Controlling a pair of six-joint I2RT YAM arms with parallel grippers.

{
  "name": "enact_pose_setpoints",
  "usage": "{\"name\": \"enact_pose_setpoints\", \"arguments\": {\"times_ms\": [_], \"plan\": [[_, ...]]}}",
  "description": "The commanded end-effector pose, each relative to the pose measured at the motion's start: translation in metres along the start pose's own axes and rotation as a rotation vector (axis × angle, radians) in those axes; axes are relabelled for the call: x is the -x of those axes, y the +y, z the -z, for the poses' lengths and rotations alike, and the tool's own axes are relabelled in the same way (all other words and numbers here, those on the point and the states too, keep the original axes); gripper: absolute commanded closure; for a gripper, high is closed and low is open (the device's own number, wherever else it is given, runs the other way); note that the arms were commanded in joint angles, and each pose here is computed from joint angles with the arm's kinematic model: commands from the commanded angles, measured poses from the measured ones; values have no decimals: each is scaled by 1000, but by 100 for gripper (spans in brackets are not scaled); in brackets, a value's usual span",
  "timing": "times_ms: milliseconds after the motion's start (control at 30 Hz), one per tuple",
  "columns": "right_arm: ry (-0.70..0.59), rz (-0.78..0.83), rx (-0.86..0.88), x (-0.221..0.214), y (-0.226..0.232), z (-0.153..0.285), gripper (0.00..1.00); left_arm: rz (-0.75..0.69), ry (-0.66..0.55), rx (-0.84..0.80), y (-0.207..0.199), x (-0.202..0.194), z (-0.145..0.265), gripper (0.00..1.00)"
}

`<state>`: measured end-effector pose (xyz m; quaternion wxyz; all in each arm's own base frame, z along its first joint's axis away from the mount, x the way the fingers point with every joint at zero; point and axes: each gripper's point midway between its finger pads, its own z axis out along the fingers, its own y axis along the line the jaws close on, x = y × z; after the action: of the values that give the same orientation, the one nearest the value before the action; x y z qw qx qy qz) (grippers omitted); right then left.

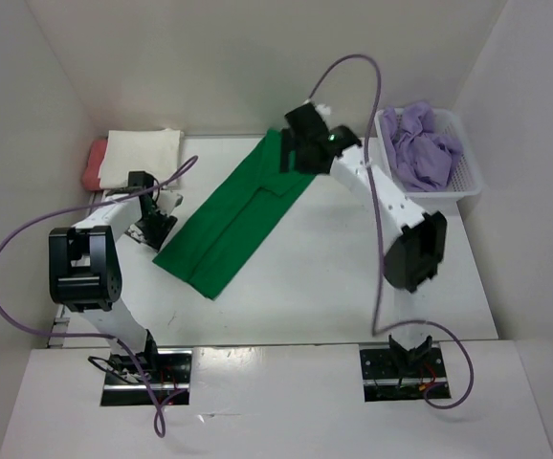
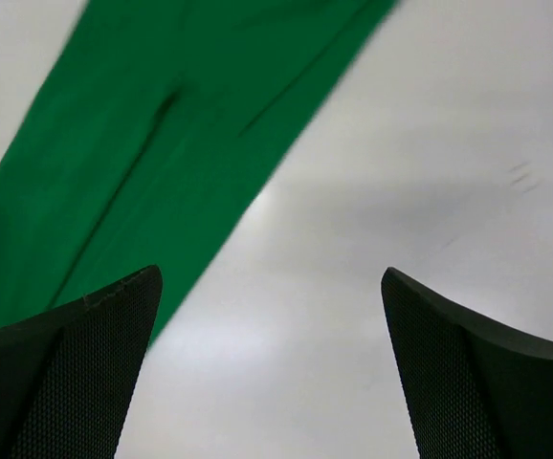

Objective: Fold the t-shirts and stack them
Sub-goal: Rotate the tshirt 90 degrees

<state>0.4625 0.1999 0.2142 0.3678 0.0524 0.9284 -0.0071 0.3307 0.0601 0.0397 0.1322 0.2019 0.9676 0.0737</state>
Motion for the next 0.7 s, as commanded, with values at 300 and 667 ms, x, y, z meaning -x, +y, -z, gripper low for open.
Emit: {"name": "enact_pose_setpoints", "arguments": {"times_ms": [300, 667], "plan": [[471, 15, 606, -258, 207, 102, 58, -13, -158, -1, -20, -2, 15, 34], [649, -137, 565, -318, 235, 66, 57, -6, -166, -32, -24, 2, 16, 34]]}}
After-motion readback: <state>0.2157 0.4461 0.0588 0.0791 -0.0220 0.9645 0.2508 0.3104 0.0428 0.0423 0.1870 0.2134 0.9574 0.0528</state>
